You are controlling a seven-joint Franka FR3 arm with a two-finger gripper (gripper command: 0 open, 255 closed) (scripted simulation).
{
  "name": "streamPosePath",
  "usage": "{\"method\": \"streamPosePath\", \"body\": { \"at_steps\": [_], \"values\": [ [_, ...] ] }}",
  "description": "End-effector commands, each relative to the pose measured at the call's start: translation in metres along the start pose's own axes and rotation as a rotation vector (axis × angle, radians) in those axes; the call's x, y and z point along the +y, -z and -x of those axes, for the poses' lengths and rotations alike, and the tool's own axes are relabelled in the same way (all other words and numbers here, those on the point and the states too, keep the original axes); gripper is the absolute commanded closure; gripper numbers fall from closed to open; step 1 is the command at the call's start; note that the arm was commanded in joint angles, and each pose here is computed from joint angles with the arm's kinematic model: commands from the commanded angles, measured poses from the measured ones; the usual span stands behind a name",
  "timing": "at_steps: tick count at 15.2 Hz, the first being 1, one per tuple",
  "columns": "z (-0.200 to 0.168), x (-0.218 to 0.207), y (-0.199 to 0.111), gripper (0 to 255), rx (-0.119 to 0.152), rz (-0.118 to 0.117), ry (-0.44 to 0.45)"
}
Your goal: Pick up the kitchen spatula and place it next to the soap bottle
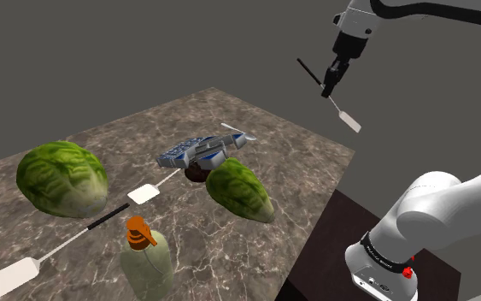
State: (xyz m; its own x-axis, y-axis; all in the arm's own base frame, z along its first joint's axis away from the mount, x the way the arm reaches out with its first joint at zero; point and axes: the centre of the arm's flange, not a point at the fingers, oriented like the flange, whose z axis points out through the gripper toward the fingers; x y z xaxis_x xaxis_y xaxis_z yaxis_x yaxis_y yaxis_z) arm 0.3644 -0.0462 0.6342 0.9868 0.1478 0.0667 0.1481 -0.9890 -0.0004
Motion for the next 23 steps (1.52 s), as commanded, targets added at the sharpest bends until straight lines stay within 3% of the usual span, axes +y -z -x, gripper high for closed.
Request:
{"method": "streamPosePath", "body": {
  "at_steps": [1,23],
  "values": [
    [-0.001,0.000,0.011,255,0.000,0.000,0.000],
    [0.044,-0.274,0.016,255,0.000,0.000,0.000]
  ]
}}
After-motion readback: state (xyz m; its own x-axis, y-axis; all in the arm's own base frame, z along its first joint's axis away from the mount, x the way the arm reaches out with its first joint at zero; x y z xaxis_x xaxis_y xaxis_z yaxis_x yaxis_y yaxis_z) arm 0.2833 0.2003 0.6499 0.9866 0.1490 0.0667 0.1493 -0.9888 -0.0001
